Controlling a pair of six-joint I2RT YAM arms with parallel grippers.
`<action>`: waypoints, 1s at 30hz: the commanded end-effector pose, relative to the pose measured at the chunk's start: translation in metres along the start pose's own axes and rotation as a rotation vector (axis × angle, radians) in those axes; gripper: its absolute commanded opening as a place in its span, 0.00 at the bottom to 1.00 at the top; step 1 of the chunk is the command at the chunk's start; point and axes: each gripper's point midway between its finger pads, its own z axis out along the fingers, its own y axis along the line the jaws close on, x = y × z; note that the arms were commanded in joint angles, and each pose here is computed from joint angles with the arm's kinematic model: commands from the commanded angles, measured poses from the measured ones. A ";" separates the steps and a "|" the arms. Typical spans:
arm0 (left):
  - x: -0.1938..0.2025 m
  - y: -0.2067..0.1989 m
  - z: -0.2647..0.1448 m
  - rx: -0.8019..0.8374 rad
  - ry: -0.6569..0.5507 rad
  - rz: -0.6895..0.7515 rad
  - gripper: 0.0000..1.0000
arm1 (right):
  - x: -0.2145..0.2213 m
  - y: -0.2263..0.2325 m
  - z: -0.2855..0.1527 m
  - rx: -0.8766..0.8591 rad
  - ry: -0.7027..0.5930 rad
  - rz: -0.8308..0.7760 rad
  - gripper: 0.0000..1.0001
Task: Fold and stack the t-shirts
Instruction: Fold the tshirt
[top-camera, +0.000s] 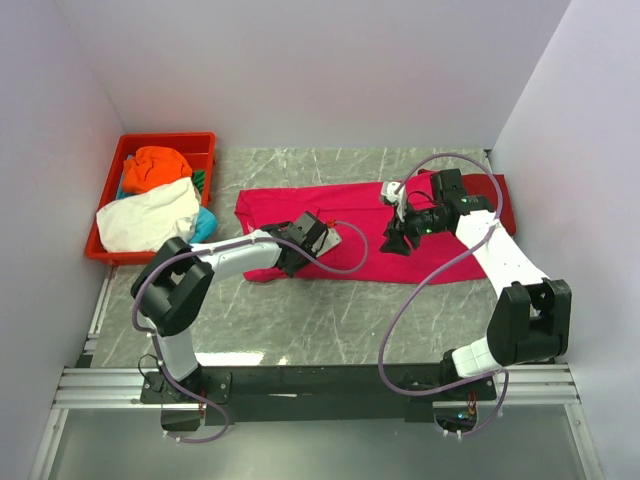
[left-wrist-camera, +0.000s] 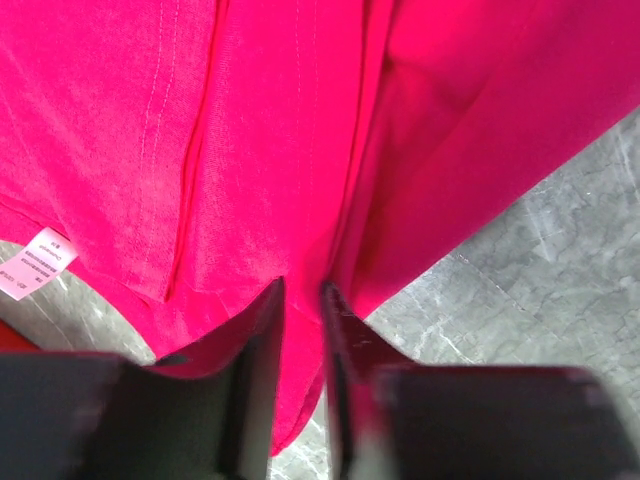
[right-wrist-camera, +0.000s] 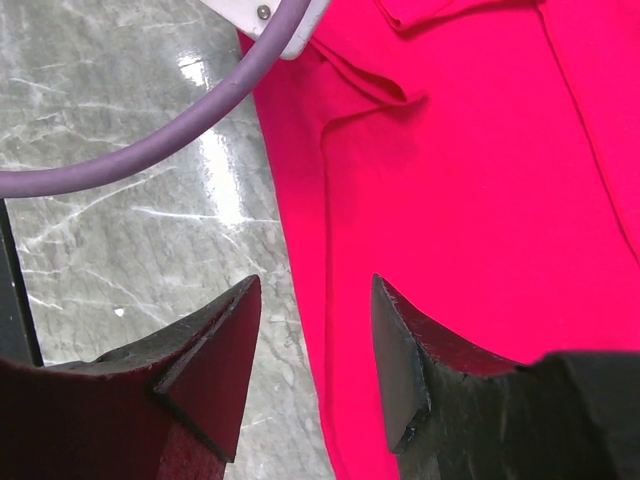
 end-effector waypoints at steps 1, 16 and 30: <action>-0.013 0.000 -0.006 0.013 -0.036 0.002 0.24 | -0.010 0.000 -0.006 0.000 -0.033 -0.009 0.55; -0.029 0.009 -0.040 0.010 -0.136 -0.040 0.01 | 0.003 -0.005 -0.020 0.079 0.029 -0.046 0.54; 0.010 -0.044 -0.118 0.252 -0.304 0.004 0.01 | 0.102 -0.015 -0.099 0.285 0.296 -0.019 0.54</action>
